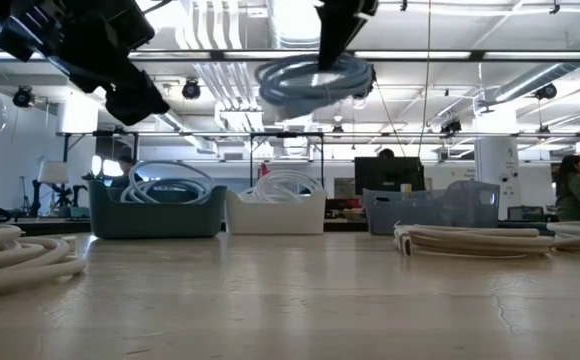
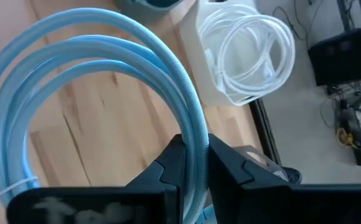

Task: Sort HDMI cables
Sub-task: Put the blue HDMI cable into the blue bin

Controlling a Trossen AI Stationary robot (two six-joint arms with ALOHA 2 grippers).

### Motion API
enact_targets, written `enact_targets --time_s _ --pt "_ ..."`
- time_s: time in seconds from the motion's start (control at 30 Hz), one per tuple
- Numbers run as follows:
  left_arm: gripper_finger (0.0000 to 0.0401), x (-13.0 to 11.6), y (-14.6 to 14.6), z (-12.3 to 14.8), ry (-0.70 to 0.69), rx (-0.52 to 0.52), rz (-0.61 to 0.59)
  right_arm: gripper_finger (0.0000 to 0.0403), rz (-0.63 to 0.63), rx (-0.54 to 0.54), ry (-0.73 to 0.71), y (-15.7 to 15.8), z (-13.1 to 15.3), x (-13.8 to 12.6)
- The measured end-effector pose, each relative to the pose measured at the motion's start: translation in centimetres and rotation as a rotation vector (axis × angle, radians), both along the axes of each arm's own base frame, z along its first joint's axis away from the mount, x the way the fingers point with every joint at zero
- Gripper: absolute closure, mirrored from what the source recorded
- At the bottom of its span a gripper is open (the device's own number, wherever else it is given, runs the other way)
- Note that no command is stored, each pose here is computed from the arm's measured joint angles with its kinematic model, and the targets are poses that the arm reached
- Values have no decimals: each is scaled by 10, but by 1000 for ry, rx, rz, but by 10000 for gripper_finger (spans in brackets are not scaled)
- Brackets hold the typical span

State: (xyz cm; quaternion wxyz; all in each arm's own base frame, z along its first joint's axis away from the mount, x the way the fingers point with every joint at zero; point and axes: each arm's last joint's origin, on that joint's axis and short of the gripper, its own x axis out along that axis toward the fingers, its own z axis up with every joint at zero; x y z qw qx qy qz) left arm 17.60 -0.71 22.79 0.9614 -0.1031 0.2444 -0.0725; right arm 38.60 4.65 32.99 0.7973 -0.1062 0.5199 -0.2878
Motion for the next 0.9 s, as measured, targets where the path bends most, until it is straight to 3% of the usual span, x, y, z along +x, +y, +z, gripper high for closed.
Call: enact_targets --time_s 0.1,0.23,0.43,0.63,0.9 --pt "178 1 0 2 -15 -15 8 363 -8 9 -54 -2 2 -10" --pt "178 3 0 5 -57 -13 16 363 -3 26 -152 -3 -21 -14" --pt "178 6 4 10 -116 32 126 363 131 -18 -326 -3 -62 4" --pt "178 12 7 6 -99 29 235 363 246 -111 -477 -4 -67 19" --pt "178 20 7 1 -93 14 258 363 249 -130 -451 -11 -71 18"
